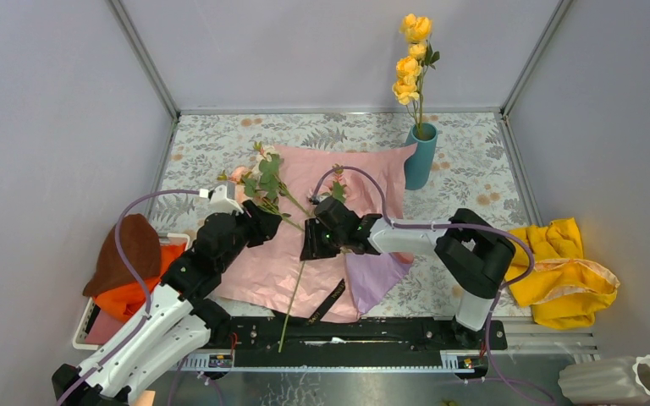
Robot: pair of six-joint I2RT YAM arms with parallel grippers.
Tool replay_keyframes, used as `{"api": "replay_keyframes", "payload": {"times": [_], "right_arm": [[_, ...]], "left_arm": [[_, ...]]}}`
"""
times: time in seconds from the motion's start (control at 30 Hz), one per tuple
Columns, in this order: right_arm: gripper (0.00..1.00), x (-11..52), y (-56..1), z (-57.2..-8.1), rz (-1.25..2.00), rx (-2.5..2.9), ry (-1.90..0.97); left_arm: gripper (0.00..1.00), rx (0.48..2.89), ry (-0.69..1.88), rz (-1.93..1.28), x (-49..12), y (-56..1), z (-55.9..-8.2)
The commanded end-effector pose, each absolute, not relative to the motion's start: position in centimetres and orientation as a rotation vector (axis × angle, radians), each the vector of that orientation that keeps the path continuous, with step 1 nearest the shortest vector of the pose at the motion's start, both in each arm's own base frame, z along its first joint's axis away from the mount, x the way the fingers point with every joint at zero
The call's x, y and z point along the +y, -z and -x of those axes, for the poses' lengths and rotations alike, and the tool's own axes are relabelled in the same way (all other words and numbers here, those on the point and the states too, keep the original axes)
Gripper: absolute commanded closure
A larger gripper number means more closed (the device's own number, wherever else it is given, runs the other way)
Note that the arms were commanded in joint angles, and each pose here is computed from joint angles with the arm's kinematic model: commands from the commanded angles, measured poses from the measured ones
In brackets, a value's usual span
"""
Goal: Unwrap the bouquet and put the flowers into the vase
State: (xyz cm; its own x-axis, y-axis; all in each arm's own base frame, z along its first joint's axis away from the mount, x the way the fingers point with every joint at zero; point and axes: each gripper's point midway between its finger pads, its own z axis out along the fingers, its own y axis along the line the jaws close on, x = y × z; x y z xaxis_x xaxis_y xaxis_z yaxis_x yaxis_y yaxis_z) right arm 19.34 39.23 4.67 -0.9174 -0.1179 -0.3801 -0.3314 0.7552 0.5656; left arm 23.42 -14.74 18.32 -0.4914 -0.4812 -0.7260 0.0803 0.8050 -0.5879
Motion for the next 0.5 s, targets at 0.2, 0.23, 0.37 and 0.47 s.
{"api": "replay_keyframes", "payload": {"times": [0.2,0.23,0.37,0.47], "right_arm": [[0.72,41.3,-3.2,-18.6,0.332,2.638,-1.057],[0.74,41.2,-2.9,-18.7,0.327,2.643,-1.052],[0.77,41.2,-2.4,-18.8,0.308,2.646,-1.048],[0.87,41.1,-2.1,-18.9,0.303,2.651,-1.032]], "left_arm": [[0.47,1.977,0.676,0.339,-14.4,-17.2,-23.9],[0.46,1.977,0.678,0.34,-14.5,-17.2,-23.9],[0.46,1.977,0.675,0.346,-14.4,-17.1,-23.9],[0.45,1.98,0.671,0.351,-14.4,-17.0,-24.0]]}}
